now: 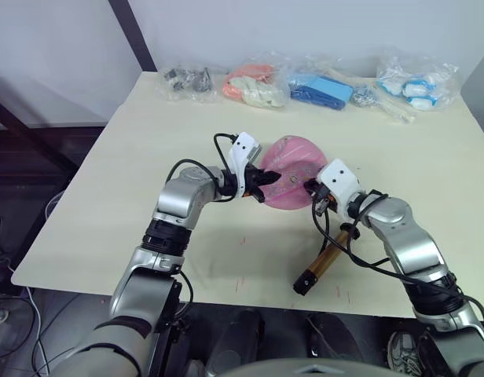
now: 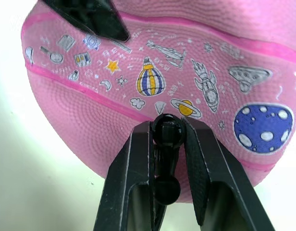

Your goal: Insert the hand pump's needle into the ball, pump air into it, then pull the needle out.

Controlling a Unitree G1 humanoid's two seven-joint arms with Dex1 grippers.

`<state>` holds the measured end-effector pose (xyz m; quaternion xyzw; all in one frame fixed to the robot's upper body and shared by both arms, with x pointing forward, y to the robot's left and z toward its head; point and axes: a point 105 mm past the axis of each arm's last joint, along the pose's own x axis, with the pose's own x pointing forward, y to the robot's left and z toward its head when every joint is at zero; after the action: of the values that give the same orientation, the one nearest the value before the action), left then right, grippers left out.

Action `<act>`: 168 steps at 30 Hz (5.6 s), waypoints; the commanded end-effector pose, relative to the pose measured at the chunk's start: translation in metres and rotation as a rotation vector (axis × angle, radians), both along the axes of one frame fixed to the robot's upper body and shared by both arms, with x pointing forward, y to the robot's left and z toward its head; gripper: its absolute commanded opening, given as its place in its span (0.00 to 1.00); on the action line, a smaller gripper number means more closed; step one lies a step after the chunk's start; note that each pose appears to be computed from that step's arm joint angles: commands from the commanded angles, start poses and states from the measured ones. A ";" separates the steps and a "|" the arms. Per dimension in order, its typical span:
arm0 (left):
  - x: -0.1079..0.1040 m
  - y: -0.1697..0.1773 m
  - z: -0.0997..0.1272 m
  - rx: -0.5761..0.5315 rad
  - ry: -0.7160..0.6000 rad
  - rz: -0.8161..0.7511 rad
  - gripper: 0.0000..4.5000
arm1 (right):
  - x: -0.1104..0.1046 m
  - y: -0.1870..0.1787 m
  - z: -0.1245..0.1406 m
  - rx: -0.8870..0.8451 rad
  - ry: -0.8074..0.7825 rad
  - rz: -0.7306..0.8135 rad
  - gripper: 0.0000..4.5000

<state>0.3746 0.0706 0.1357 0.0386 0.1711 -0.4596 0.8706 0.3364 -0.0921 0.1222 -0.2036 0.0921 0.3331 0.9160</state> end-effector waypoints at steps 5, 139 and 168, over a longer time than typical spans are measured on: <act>0.007 0.021 -0.010 0.038 0.026 0.106 0.00 | 0.003 -0.024 -0.001 0.033 0.031 -0.104 0.08; -0.130 -0.072 -0.041 0.238 0.082 -0.251 0.99 | -0.184 -0.149 0.024 0.293 -0.023 0.301 1.00; -0.125 -0.105 -0.082 0.336 0.132 -0.206 0.36 | -0.186 -0.143 0.025 0.301 -0.031 0.279 1.00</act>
<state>0.2496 -0.0298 0.0487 0.1736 0.3119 -0.5051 0.7858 0.1515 -0.2377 0.1407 -0.0727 0.0140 0.4616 0.8840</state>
